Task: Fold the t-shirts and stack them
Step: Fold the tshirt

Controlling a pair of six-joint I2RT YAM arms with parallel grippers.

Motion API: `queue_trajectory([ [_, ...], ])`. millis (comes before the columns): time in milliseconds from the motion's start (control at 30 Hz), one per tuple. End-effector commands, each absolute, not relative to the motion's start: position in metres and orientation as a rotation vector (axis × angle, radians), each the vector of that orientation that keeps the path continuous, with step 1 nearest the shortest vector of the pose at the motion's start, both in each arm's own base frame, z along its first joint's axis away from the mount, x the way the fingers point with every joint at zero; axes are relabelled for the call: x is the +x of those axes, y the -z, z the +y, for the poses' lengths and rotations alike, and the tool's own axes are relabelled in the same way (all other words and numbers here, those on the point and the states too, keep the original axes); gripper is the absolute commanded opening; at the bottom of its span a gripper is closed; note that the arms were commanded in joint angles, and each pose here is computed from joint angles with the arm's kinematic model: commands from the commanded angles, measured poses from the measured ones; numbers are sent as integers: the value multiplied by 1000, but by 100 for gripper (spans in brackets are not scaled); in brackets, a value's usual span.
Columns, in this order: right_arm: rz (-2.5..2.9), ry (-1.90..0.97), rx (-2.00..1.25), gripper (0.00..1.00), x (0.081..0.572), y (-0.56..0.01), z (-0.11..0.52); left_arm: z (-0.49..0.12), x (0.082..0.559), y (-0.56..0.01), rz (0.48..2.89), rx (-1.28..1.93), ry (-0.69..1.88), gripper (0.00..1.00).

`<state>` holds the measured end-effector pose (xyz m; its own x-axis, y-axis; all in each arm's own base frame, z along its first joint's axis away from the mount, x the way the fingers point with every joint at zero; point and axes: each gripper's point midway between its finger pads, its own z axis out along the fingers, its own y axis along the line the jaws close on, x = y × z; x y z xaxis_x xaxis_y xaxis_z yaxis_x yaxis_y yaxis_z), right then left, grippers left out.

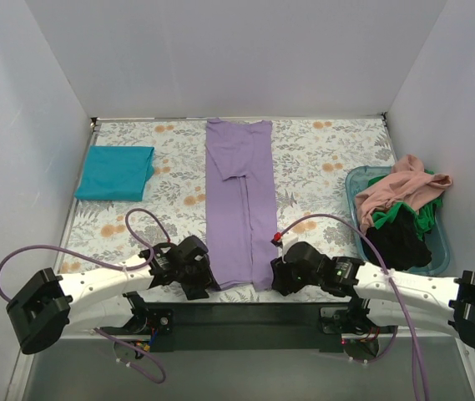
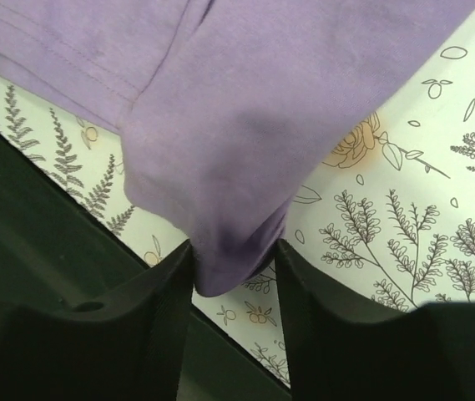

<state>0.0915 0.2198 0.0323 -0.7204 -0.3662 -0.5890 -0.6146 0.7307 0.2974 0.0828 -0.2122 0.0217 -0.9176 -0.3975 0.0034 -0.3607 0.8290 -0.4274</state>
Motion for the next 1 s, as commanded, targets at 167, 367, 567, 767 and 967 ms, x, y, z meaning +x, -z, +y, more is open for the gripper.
queue_trajectory([
  [167, 2533, -773, -688, 23, 76, -24, 232, -179, 66, 11, 2971, -718, 429, 2],
  [367, 2540, -898, -513, 1, 69, -42, 233, -186, 67, 3, 2962, -693, 484, 0],
  [567, 2554, -1040, -263, 1, 63, -55, 233, -188, 70, -14, 2911, -681, 564, 0],
  [767, 2564, -980, -183, 1, 70, -51, 227, -191, 72, -23, 2874, -662, 644, 0],
  [967, 2532, -925, -205, 1, 84, -63, 236, -207, 86, -42, 2806, -597, 751, 0],
])
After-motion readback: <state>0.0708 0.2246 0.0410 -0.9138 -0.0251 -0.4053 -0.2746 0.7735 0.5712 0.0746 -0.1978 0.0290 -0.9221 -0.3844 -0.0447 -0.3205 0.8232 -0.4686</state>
